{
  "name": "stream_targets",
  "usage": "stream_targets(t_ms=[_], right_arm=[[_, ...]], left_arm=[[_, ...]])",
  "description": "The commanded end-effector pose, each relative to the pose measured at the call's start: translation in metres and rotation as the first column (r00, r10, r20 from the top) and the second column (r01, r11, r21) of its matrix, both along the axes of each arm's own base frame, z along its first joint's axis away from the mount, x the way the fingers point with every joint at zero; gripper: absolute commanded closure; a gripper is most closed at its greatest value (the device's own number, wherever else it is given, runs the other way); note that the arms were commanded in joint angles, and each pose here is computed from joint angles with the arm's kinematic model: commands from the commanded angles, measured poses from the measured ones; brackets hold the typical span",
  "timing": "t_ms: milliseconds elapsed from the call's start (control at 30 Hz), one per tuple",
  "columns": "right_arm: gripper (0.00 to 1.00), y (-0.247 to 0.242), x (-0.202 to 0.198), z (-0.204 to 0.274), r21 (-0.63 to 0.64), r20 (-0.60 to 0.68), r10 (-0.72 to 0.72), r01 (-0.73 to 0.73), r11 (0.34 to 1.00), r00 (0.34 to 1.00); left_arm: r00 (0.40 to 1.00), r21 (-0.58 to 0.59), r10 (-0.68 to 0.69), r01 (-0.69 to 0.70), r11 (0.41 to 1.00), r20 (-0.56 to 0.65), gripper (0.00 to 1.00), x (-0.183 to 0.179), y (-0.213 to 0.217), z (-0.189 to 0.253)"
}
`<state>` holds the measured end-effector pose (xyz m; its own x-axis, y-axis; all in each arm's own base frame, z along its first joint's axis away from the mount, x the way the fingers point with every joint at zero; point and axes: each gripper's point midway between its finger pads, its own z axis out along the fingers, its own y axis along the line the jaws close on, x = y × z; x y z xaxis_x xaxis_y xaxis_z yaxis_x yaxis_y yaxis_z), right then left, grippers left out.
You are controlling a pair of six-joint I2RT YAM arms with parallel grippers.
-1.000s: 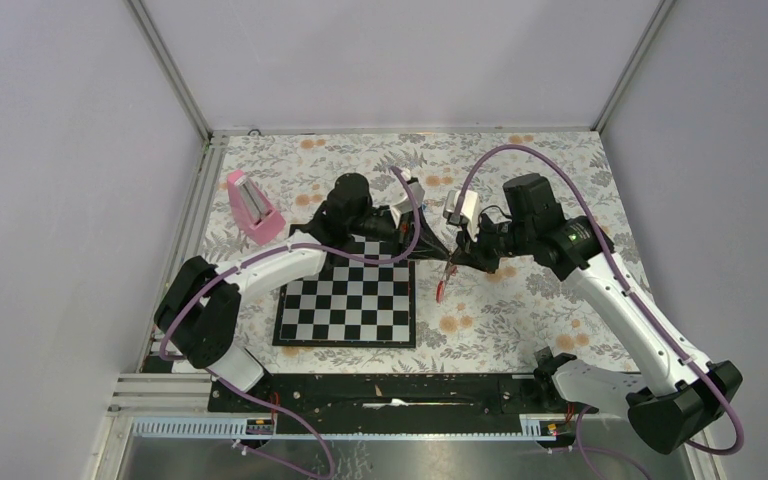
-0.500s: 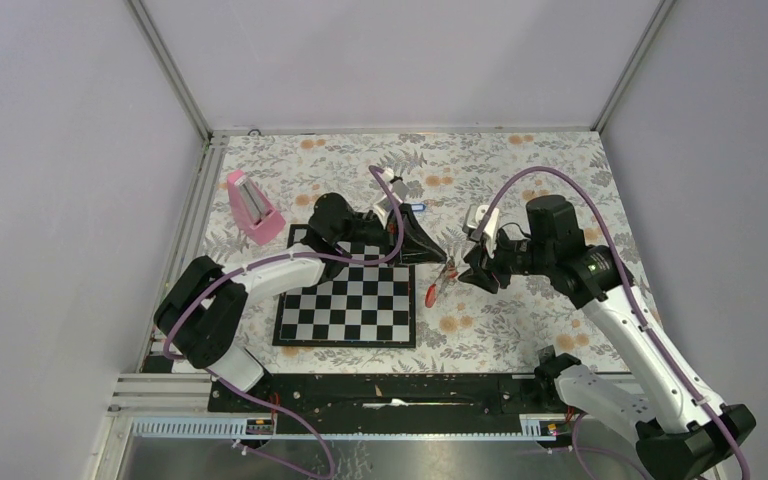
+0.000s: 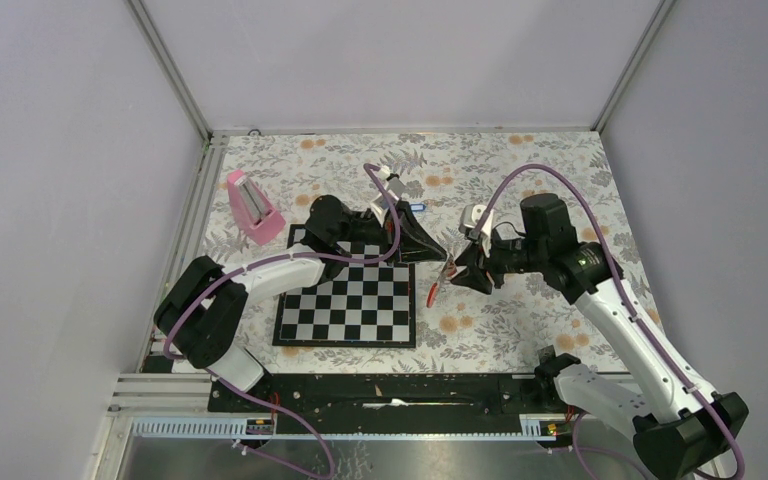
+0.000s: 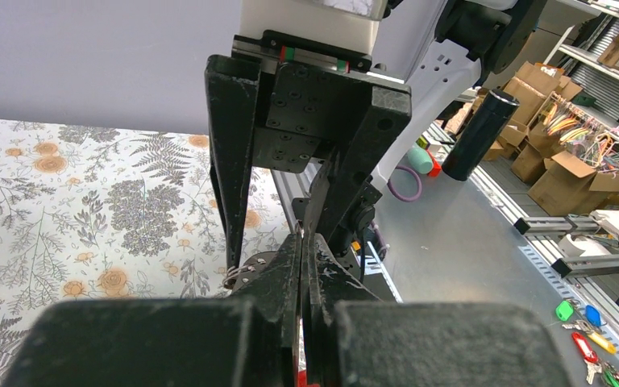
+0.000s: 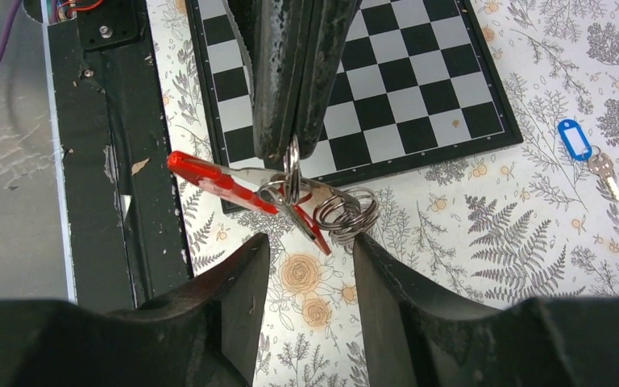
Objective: Put the keys on the keyring
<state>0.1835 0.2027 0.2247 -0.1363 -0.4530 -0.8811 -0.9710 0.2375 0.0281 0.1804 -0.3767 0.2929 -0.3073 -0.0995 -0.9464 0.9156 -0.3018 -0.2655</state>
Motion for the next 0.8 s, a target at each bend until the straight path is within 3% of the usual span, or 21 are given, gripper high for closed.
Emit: stream_targets(t_ms=[0,300,767], right_arm=[[0.5,0.008,0.005,0.012,0.049,0.018,0.025,-0.026,0.998,1.0],[0.54,0.014,-0.002,0.017,0.084,-0.007,0.078,-0.077,0.994,0.997],[0.86,0.013,-0.001,0.022,0.083,0.008,0.069,-0.069,0.994,0.998]], left_arm=[[0.998,-0.07,0.021,-0.017,0.997,0.06,1.0,-0.001,0.004,0.019],[0.998,-0.069,0.021,-0.017,0.997,0.058,1.0,0.0,0.003,0.018],[0.998,-0.059,0.025,-0.021,0.998,0.063,1.0,0.002,0.002,0.012]])
